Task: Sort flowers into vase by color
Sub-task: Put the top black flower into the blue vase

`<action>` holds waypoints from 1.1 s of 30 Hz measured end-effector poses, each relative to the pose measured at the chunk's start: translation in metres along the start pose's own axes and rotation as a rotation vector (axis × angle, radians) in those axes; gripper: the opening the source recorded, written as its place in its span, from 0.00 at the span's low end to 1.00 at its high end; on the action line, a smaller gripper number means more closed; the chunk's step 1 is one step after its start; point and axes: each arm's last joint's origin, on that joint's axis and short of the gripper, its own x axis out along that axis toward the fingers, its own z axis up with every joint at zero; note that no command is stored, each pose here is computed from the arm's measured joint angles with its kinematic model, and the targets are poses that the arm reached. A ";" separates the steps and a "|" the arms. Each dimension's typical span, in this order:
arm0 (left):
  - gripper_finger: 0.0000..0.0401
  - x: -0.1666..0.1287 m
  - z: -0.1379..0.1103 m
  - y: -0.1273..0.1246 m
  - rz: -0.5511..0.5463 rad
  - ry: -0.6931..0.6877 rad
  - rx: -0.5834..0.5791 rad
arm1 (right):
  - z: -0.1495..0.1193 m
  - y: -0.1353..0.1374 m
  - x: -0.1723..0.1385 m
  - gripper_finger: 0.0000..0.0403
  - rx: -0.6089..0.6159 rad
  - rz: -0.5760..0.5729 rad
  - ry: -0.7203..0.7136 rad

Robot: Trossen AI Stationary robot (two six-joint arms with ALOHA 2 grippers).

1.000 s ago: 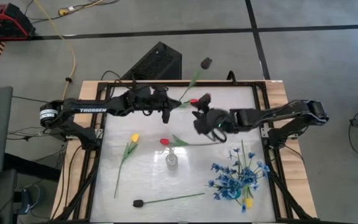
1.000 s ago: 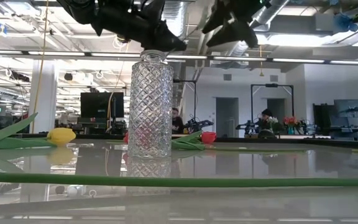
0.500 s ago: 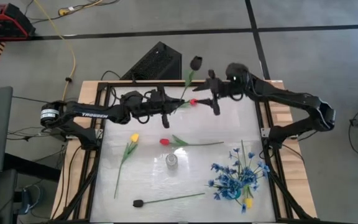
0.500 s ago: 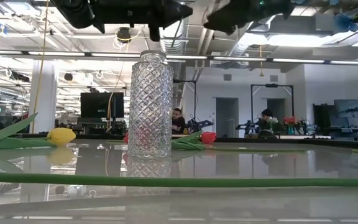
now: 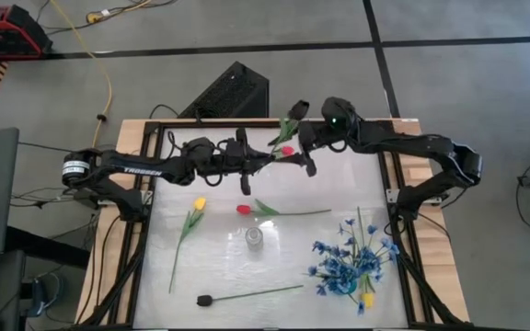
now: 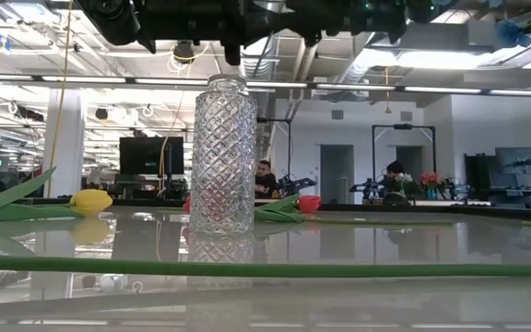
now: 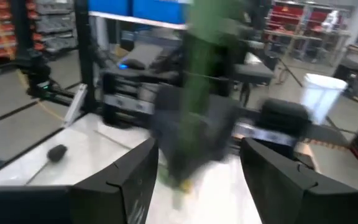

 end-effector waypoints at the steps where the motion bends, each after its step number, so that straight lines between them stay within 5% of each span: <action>1: 0.00 0.000 0.000 0.000 0.003 0.001 0.002 | 0.001 0.001 0.000 0.63 -0.002 0.004 -0.007; 10: 0.00 0.000 0.000 0.000 0.008 0.006 0.003 | 0.005 0.006 0.014 0.59 -0.012 -0.009 -0.075; 25: 0.00 0.000 0.001 0.001 0.008 -0.010 -0.003 | -0.001 0.005 0.016 0.07 -0.008 -0.106 -0.009; 33: 0.09 0.000 -0.004 0.002 0.080 0.051 -0.001 | 0.006 0.009 0.009 0.06 0.058 -0.138 -0.003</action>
